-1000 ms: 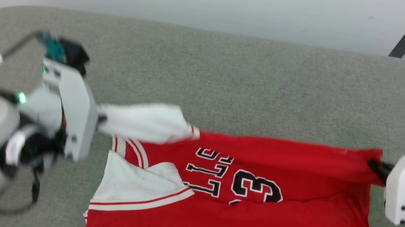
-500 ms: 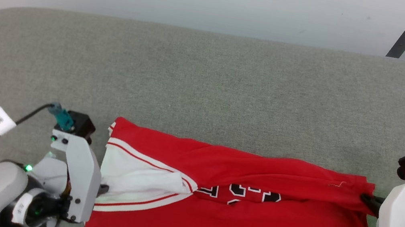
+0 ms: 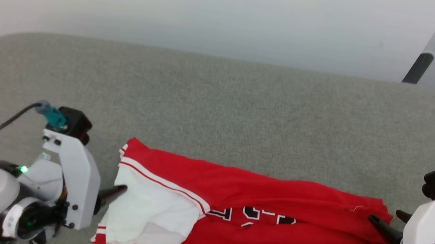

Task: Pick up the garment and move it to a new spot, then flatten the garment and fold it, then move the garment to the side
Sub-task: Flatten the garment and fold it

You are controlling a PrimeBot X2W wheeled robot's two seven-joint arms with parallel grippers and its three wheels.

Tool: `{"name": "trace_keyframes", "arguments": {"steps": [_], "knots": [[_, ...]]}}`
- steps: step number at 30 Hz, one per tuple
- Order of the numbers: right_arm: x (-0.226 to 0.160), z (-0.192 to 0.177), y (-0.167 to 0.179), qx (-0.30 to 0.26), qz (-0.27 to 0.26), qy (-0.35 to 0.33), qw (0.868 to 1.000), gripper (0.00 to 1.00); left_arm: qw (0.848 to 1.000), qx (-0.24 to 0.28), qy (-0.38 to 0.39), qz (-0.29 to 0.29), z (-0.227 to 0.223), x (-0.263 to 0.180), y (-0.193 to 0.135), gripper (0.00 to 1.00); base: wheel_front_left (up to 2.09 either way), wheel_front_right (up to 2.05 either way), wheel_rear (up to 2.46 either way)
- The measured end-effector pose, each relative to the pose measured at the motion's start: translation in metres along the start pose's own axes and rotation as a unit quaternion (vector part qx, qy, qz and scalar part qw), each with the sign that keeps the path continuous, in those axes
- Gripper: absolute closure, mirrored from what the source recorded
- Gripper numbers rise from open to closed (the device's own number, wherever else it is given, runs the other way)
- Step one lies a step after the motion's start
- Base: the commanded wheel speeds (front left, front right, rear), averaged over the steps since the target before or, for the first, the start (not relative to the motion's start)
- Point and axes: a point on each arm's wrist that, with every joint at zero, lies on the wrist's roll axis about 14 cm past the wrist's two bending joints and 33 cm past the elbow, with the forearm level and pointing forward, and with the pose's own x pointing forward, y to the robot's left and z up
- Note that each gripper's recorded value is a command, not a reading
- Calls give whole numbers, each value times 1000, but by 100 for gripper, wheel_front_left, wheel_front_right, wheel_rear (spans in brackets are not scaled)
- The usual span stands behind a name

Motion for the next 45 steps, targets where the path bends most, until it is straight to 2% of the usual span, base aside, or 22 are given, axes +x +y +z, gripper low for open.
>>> {"name": "trace_keyframes", "arguments": {"steps": [4,9,13,21,30,39,45], "knots": [[-12,9,3,5,-2,-39,999,0,997,19,-74,9,18,-14,2,0,0,0,0],[-27,19,1,21,-15,-106,994,0,983,36,-181,8,36,-30,-1,0,0,0,0],[-31,10,-2,37,-27,-126,991,0,965,35,-259,0,42,-40,-6,0,0,0,0],[-32,-10,-10,70,-45,-126,989,0,925,17,-379,29,42,-57,11,0,0,0,0],[-21,-30,-14,102,-46,-76,991,0,896,-18,-436,77,23,-67,38,0,0,0,0],[-4,-35,-26,102,-58,-10,993,0,891,-57,-436,111,2,-60,59,0,0,0,0],[17,-36,-28,99,-55,32,993,0,878,-83,-453,132,0,-60,73,0,0,0,0]]}}
